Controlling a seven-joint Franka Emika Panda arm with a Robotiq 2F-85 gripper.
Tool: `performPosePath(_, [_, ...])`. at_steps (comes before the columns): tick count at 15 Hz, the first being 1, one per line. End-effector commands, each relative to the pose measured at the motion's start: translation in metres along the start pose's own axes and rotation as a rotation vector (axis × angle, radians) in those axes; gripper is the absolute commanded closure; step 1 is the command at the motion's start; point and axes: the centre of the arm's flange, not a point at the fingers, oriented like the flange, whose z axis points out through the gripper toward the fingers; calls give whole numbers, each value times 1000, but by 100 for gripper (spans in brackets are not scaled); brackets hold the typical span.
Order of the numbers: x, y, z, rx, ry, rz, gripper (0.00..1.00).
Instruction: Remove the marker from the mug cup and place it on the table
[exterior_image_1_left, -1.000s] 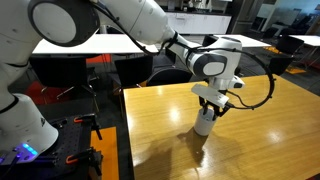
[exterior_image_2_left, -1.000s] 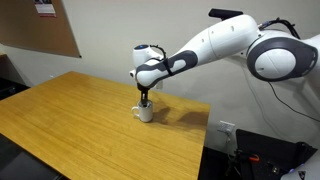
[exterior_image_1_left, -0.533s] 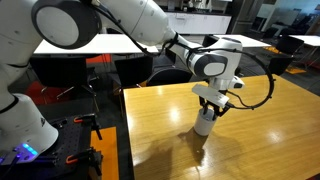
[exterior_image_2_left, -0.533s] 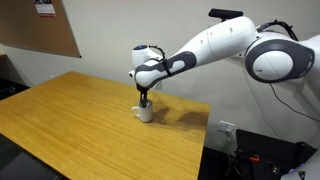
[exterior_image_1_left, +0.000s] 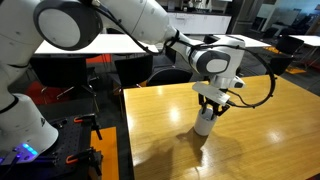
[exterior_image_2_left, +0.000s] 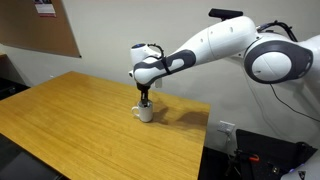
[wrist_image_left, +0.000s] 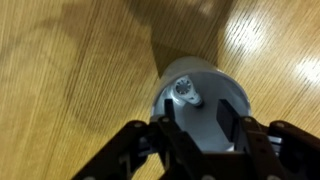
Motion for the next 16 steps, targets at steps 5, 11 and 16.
performPosePath(5, [12,9,-6,17,-55,-16,53])
performPosePath(11, [15,11,-1,27,-70,-14,54])
performPosePath(16, [16,12,1,29,-88,-10,56])
